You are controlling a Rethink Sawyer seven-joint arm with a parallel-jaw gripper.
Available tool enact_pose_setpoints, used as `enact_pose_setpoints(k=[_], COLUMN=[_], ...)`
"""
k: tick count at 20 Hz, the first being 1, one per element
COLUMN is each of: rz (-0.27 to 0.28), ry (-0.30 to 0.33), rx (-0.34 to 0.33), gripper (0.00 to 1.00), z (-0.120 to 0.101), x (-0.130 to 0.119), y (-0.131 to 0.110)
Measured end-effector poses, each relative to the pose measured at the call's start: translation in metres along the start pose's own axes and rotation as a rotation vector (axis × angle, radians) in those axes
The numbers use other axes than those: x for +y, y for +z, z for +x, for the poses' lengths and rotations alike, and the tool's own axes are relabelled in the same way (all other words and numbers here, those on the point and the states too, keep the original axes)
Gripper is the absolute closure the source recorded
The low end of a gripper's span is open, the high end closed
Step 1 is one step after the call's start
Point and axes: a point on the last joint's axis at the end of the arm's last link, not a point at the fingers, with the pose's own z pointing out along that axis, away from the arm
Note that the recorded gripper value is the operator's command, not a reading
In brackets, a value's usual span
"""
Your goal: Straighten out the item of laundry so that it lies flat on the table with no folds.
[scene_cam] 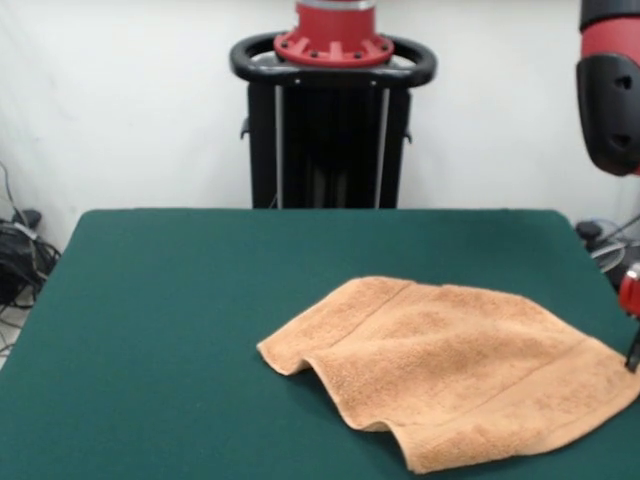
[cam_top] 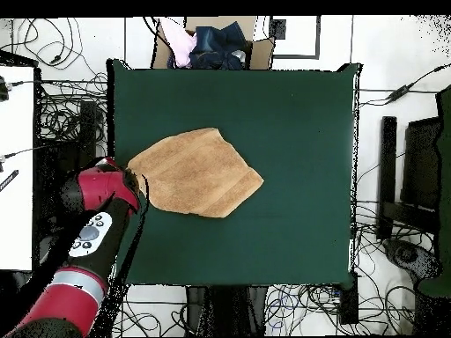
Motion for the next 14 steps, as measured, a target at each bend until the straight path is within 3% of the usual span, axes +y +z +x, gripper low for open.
enact_pose_setpoints(k=[11,12,14], rz=[-0.028,-0.032,-0.034], ry=[0.021,0.024,0.024], rx=[0.010,0.009,0.009], gripper=[1.00,0.00,0.00], z=[0.002,0.002,0.002], x=[0.025,0.027,0.028], y=[0.001,0.002,0.001])
